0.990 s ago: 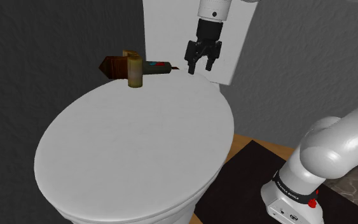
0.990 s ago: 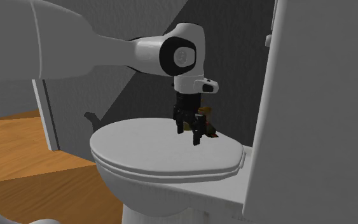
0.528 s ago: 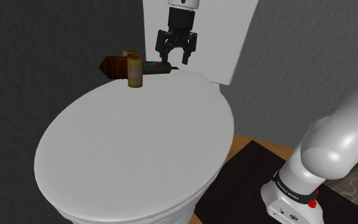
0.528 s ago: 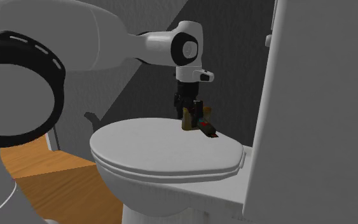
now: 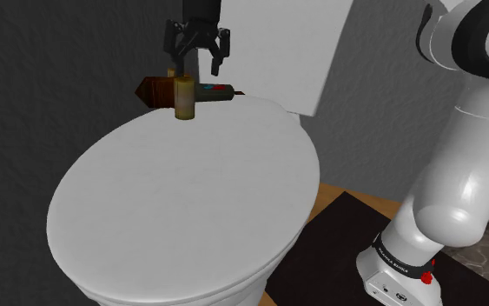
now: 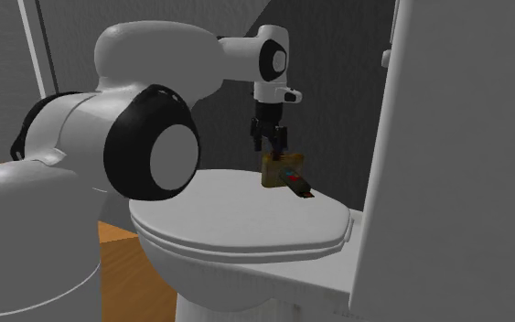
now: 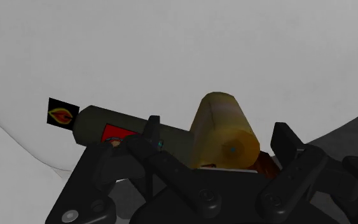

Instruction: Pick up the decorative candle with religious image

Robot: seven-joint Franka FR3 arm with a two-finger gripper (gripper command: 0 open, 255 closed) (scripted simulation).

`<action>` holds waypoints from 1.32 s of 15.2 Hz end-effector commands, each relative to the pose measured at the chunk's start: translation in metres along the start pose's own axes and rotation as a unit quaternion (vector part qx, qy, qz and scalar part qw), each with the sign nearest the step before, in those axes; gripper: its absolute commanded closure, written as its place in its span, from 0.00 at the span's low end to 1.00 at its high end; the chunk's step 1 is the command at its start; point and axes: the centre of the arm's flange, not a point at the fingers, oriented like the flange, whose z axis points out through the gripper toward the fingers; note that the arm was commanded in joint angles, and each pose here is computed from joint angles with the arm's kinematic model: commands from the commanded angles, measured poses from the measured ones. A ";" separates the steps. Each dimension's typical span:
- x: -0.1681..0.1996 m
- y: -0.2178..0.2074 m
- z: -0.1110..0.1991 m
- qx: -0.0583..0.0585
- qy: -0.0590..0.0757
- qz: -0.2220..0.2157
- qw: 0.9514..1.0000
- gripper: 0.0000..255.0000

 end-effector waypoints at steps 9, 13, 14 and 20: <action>0.017 -0.016 0.035 0.004 -0.001 0.001 1.000 0.00; 0.017 -0.016 0.035 0.004 -0.001 0.001 1.000 1.00; 0.017 -0.016 0.035 0.004 -0.001 0.001 1.000 1.00; 0.017 -0.016 0.035 0.004 -0.001 0.001 1.000 1.00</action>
